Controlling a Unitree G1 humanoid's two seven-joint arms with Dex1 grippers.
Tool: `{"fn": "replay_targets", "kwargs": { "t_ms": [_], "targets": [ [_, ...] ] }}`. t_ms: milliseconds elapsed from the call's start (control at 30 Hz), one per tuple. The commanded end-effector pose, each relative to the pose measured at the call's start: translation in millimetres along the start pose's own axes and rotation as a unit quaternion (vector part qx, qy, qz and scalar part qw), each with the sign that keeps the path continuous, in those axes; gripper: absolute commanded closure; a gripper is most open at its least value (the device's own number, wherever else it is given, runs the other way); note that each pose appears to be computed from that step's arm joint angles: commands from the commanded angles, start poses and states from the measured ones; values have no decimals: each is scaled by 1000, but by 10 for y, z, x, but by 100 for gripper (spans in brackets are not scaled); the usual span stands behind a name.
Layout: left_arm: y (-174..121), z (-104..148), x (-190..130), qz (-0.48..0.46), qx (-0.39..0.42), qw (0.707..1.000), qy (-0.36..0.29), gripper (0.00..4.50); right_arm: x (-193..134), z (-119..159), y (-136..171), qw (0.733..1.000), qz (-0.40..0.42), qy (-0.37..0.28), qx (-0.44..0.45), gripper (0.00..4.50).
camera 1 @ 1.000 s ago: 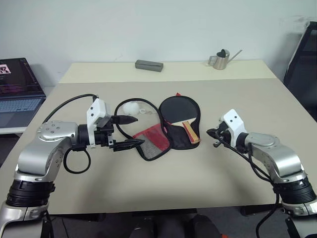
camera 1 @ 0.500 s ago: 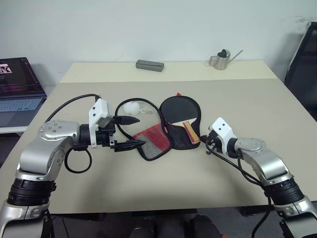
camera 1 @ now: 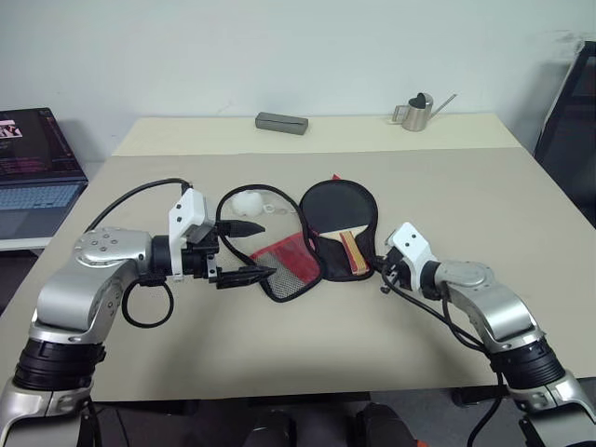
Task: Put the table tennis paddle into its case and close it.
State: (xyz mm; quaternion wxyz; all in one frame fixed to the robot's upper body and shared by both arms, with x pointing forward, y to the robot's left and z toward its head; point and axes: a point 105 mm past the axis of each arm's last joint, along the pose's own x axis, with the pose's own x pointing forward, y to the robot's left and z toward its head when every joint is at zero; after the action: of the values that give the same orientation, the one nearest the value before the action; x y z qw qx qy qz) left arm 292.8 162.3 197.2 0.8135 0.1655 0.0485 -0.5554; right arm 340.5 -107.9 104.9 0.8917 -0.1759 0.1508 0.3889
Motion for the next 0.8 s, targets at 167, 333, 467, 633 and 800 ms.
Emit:
{"fn": "replay_targets", "kwargs": {
  "t_ms": [167,333,467,633,800],
  "targets": [
    [-1,89,-59,6,20,1000,-2,0,67,173,163,999,23,-30,-10,447],
    [76,33,-142,33,17,999,9,0,-41,238,-8,999,5,-34,-16,447],
    [238,-80,-256,90,11,995,31,0,-269,416,-182,998,10,-57,-18,447],
    [395,-285,-381,153,1,987,57,0,-537,588,-256,996,45,-67,-41,447],
    [427,-417,-445,160,-19,985,62,0,-789,850,-262,989,96,-95,-66,447]
  ]
}}
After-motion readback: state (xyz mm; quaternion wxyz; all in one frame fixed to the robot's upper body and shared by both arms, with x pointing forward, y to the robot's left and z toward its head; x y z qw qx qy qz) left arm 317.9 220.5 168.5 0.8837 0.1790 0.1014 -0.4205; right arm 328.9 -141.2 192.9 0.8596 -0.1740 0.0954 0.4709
